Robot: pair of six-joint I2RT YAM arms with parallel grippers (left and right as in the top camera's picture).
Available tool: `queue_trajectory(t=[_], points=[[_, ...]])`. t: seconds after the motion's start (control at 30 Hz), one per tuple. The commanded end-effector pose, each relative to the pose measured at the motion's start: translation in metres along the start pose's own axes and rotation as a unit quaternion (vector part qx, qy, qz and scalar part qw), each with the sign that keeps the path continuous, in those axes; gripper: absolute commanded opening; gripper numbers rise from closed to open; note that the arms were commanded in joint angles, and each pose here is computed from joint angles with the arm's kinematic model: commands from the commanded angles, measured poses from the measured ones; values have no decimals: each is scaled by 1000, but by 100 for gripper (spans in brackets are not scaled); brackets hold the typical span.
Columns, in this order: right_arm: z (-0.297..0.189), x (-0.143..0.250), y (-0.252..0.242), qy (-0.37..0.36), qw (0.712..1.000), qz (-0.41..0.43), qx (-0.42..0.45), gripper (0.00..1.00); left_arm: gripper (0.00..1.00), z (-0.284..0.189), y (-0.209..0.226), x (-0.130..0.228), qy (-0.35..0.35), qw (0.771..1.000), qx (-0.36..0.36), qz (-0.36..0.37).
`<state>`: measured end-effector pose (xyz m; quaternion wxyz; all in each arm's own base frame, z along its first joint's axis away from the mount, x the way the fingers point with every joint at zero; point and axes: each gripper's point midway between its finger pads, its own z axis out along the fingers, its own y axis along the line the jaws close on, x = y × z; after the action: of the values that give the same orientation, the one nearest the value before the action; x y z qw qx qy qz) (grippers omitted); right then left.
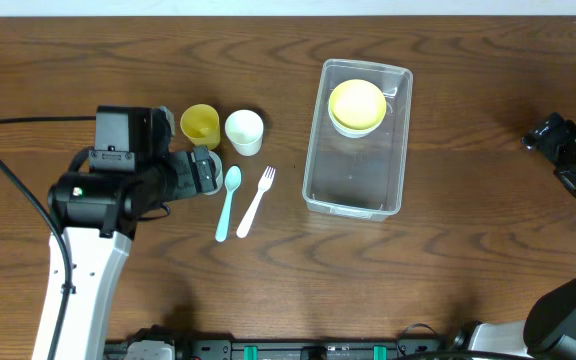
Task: Pack container
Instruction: 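Reach left gripper to the grey cup and grasp it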
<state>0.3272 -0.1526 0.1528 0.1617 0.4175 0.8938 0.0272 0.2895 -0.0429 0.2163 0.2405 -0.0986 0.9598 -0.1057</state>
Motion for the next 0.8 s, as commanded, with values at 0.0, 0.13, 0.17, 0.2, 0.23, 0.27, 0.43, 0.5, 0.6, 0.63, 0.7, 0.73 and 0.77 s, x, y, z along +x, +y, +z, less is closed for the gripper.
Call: queue_trajectory(t=[0.0, 0.13, 0.17, 0.2, 0.23, 0.27, 0.43, 0.5, 0.6, 0.63, 0.7, 0.73, 0.77], points=[[2, 0, -2, 2, 1000, 9, 3, 99, 95, -12, 14, -30, -26, 997, -38, -55], [2, 0, -2, 2, 1000, 9, 3, 99, 95, 0, 30, -39, 18, 993, -66, -94], [2, 0, -2, 2, 1000, 9, 3, 99, 95, 8, 35, -38, 32, 992, -73, -99], [2, 0, -2, 2, 1000, 9, 3, 99, 94, 16, 39, -36, 45, 991, -78, -103], [2, 0, -2, 2, 1000, 9, 3, 99, 94, 24, 42, -34, 62, 989, -84, -106], [2, 0, -2, 2, 1000, 9, 3, 99, 93, 35, 45, -30, 82, 987, -91, -104], [2, 0, -2, 2, 1000, 9, 3, 99, 81, 83, 57, -11, 169, 975, -112, -86], [2, 0, -2, 2, 1000, 9, 3, 99, 80, 100, 61, -5, 193, 971, -117, -85], [2, 0, -2, 2, 1000, 9, 3, 99, 79, 126, 67, 2, 221, 964, -123, -78], [2, 0, -2, 2, 1000, 9, 3, 99, 79, 133, 69, 4, 229, 962, -124, -77], [2, 0, -2, 2, 1000, 9, 3, 99, 77, 147, 72, 10, 245, 958, -129, -79], [2, 0, -2, 2, 1000, 9, 3, 99, 76, 153, 74, 13, 253, 955, -131, -79], [2, 0, -2, 2, 1000, 9, 3, 99, 74, 159, 75, 16, 262, 953, -132, -78]])
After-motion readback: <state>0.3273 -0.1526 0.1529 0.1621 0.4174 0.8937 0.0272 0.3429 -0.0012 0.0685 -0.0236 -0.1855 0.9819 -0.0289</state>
